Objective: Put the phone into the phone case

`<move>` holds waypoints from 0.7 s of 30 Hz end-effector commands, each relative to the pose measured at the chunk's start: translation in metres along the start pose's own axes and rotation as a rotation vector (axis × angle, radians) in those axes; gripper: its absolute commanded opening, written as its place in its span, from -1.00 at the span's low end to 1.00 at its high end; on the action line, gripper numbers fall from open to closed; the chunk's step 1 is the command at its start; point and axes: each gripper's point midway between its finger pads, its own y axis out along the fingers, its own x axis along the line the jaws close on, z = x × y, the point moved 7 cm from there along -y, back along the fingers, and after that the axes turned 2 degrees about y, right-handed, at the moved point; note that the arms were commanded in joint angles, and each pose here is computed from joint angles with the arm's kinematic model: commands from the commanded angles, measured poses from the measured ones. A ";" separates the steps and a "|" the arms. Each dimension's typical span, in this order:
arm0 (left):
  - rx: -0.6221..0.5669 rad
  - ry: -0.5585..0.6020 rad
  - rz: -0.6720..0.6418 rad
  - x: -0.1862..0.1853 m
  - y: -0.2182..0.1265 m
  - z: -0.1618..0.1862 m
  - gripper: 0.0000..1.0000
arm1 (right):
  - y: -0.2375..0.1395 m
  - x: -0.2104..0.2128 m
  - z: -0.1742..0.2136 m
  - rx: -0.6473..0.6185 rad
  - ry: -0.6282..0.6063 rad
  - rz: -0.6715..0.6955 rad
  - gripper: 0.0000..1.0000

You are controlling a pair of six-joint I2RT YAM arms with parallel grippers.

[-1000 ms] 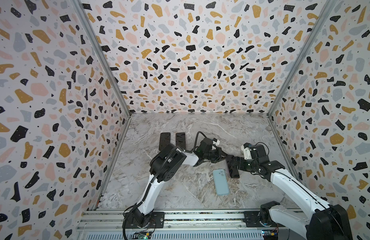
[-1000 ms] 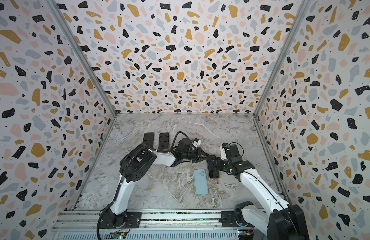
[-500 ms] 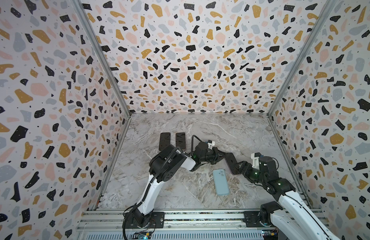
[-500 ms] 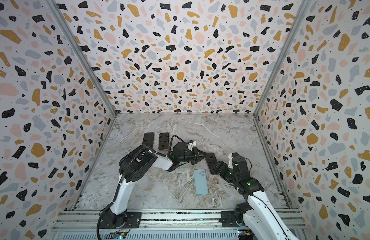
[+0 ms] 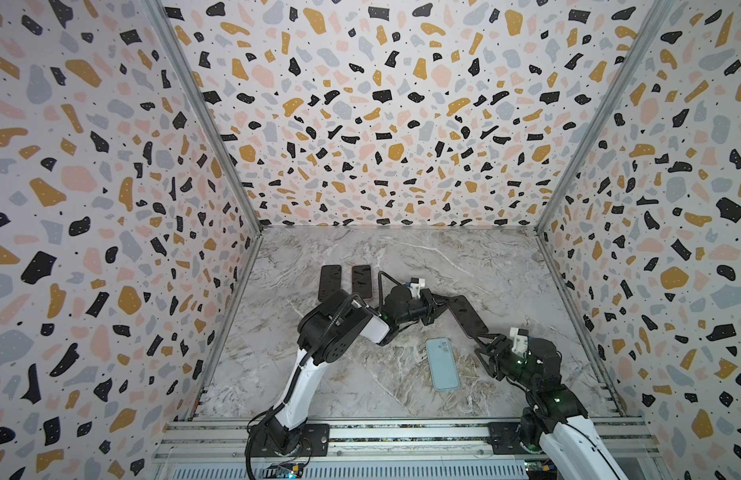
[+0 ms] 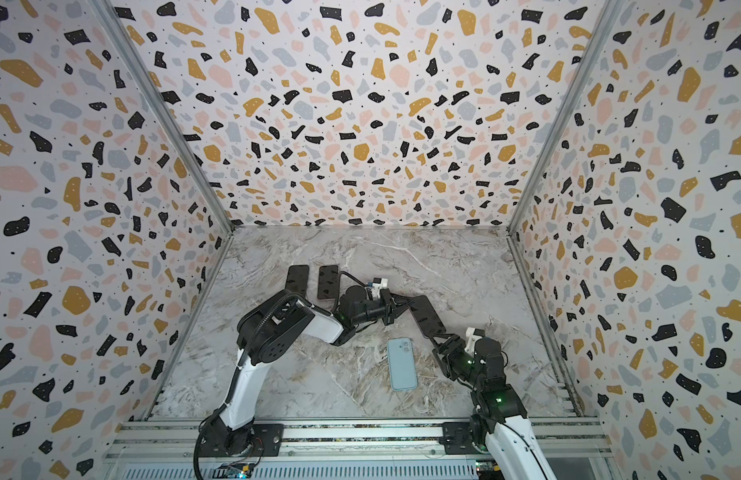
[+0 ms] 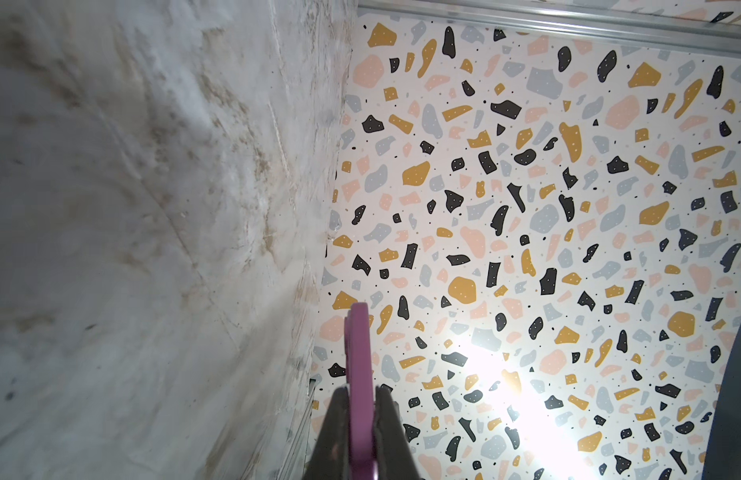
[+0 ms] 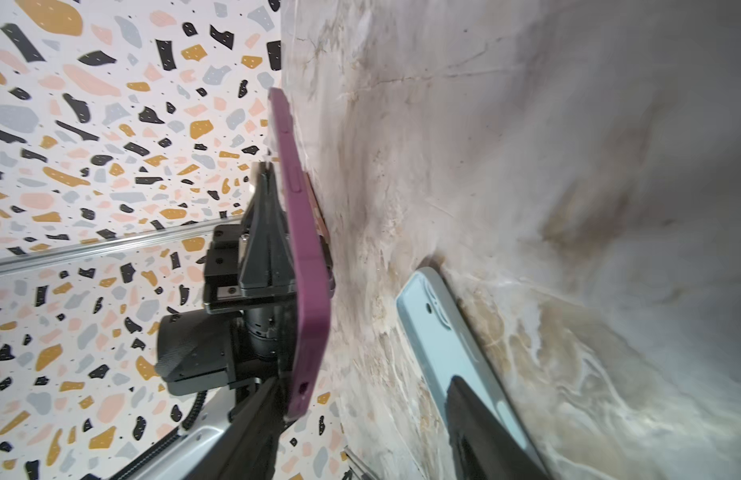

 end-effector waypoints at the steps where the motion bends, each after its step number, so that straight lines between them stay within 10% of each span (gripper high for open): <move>1: 0.002 0.056 0.165 -0.047 -0.006 0.005 -1.00 | -0.002 0.022 -0.001 -0.002 0.029 -0.138 0.18; 21: 0.019 0.028 0.193 -0.047 -0.016 0.013 -1.00 | -0.001 0.020 -0.013 -0.092 0.101 -0.226 -0.40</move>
